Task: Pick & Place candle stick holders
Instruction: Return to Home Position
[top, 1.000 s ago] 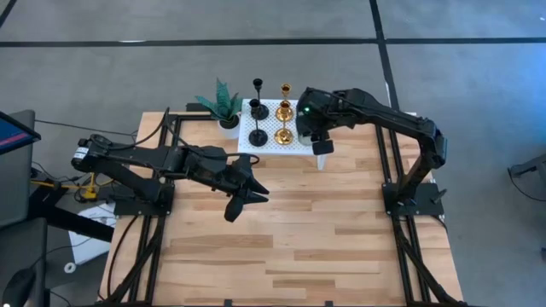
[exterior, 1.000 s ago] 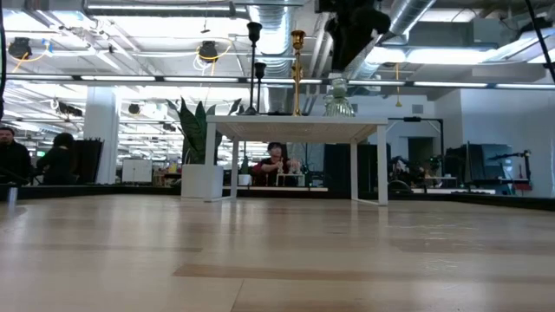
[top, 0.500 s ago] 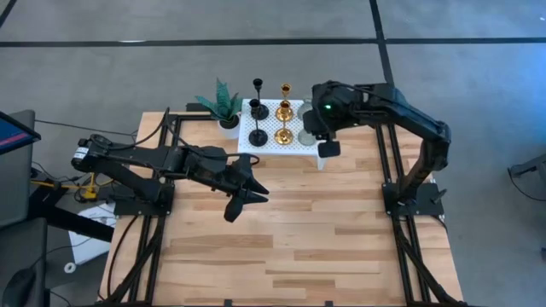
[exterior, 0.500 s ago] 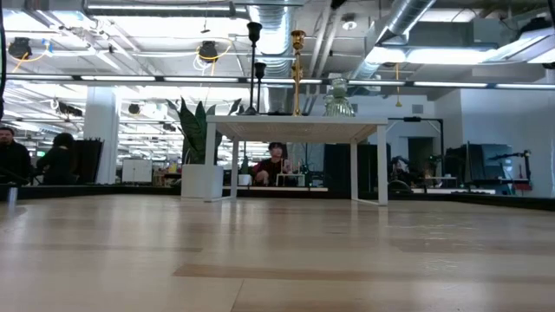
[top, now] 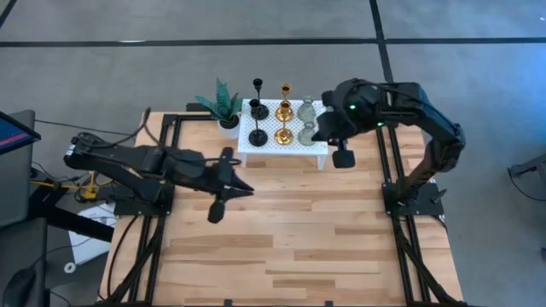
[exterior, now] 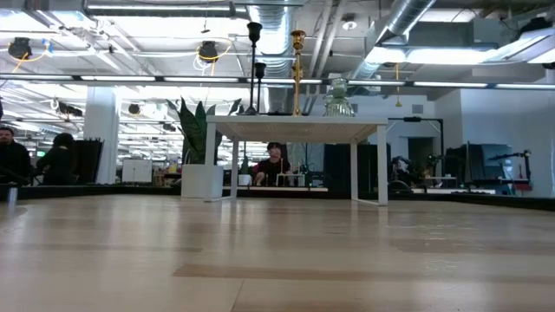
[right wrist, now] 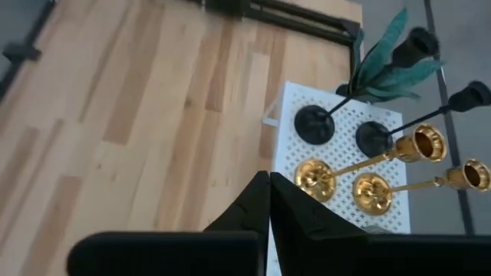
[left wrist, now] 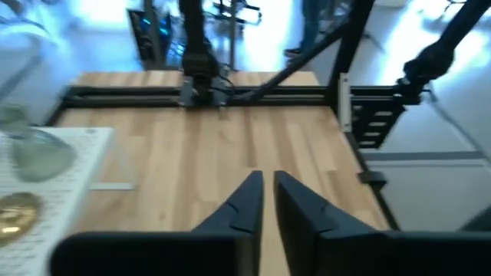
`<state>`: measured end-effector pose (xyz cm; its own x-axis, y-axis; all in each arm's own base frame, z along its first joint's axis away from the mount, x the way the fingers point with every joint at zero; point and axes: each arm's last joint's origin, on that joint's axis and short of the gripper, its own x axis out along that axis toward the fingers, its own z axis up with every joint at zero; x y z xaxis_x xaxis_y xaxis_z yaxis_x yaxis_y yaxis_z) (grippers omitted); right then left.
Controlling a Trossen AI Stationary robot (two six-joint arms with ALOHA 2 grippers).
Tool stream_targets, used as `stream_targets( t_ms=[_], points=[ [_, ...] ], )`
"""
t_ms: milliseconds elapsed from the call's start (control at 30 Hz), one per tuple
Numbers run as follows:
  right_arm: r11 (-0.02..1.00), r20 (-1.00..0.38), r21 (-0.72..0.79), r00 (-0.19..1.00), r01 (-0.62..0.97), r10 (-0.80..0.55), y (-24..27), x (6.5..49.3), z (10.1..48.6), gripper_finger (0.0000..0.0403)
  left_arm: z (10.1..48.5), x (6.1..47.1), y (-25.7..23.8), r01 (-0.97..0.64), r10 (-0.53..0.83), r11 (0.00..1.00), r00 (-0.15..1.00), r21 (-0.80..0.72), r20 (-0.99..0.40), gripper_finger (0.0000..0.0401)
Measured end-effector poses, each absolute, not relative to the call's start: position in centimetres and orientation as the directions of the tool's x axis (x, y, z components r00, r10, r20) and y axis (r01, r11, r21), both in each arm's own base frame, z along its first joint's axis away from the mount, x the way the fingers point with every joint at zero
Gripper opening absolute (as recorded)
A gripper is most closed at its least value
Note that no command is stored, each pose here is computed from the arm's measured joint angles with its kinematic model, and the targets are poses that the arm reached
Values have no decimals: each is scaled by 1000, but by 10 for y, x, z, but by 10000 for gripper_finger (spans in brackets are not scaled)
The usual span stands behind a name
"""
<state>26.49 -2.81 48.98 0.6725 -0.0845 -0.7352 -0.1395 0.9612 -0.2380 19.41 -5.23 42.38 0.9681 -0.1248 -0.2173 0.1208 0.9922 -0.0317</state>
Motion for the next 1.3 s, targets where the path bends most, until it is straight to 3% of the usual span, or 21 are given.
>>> stream_targets(
  t_ms=[100, 433, 700, 900, 1100, 1300],
  points=[
    [965, -711, -227, 699, -131, -73, -27, 253, 497, 0, 427, 182, -56, 77, -73, 997, 975, 12, -209, 7],
    [977, -621, -204, 779, -64, -79, -23, 216, 514, 0, 434, 151, -64, -26, 57, 982, 985, 189, -162, 4],
    [981, -523, -192, 849, -29, -77, -20, 194, 487, 0, 418, 137, -55, 16, 11, 988, 985, 155, -170, 5],
    [981, -350, -143, 934, -129, 72, -16, 186, 452, 0, 412, 138, -47, 70, -59, 989, 994, 132, -92, 5],
    [996, -332, -53, 942, -70, 48, -19, 168, 426, 0, 412, 138, -33, 95, -87, 985, 994, 145, -65, 5],
    [998, -220, -44, 975, -47, 37, -15, 140, 426, 0, 416, 131, -16, 93, -89, 983, 995, 161, -32, 5]
  ],
)
